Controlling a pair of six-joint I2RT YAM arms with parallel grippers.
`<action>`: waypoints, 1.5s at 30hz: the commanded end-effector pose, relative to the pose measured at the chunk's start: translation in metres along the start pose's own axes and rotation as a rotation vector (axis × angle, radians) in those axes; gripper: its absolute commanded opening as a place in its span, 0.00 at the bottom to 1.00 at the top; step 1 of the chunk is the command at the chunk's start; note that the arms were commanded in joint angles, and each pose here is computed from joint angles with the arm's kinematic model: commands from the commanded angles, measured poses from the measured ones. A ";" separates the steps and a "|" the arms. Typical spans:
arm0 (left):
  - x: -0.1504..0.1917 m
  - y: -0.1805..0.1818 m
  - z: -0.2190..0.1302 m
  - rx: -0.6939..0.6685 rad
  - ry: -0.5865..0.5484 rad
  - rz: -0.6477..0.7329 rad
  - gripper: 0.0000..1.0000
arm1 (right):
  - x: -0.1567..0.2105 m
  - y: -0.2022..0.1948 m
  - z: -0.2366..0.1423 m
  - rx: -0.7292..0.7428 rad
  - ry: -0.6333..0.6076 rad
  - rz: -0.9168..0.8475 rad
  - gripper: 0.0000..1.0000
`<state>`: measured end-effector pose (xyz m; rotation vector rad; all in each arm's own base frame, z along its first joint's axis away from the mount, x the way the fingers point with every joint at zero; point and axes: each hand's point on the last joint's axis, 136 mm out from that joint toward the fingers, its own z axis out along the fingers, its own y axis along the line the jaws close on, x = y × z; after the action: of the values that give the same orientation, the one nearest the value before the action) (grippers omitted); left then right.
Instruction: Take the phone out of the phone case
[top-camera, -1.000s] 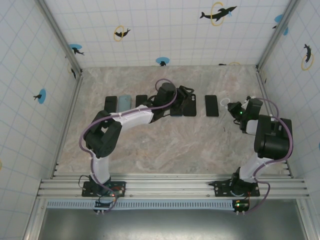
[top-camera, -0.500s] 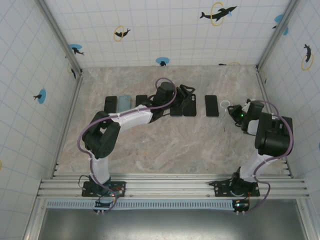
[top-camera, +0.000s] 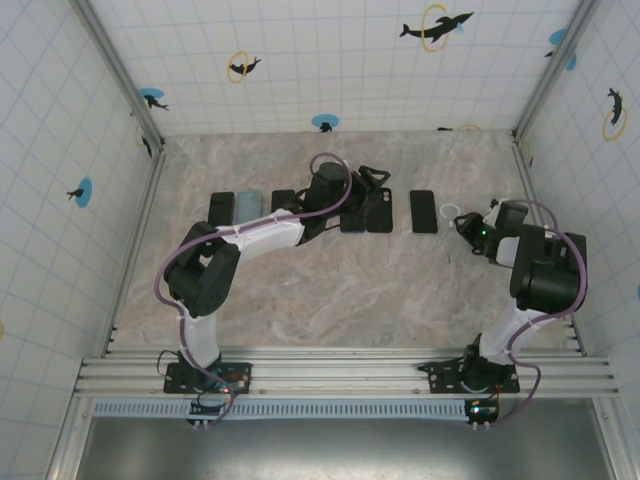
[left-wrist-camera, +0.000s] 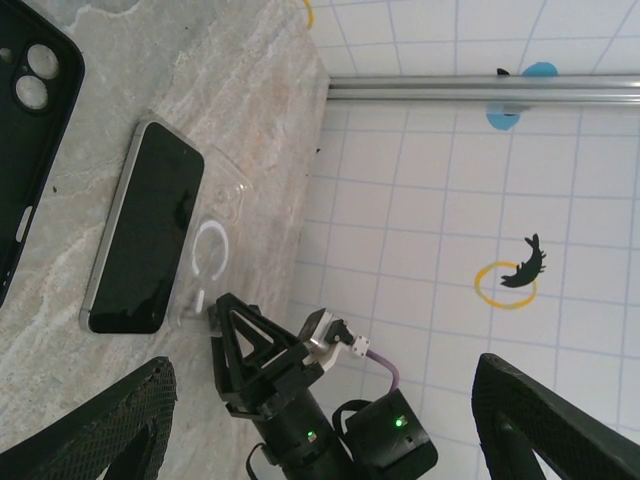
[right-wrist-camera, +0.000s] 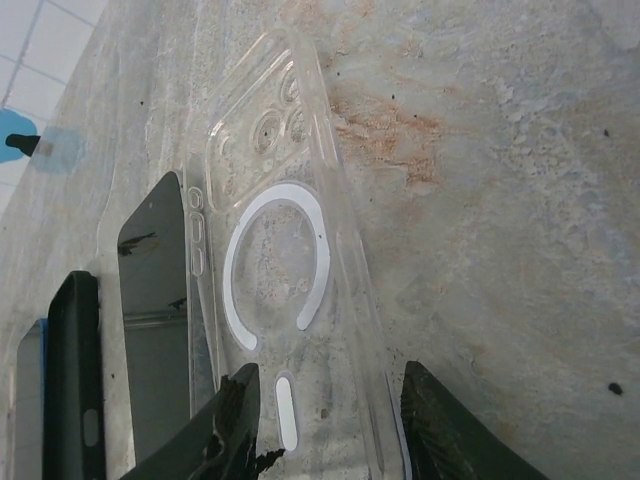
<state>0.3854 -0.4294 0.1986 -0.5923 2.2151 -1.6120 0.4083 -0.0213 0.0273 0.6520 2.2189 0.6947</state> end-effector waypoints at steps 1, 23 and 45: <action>-0.003 -0.007 -0.006 0.025 0.002 0.015 0.79 | -0.016 0.004 -0.003 0.017 -0.025 -0.053 0.41; -0.022 0.000 -0.020 -0.095 0.007 0.254 0.79 | -0.050 0.034 -0.031 0.081 -0.075 -0.283 0.56; -0.146 0.111 -0.211 -0.437 -0.209 1.085 0.97 | 0.007 0.084 -0.073 -0.104 -0.162 -0.654 0.97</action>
<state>0.3918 -0.1806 0.1667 0.2702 2.1677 -0.5808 0.3735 0.0349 0.1275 -0.0959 2.1073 0.4718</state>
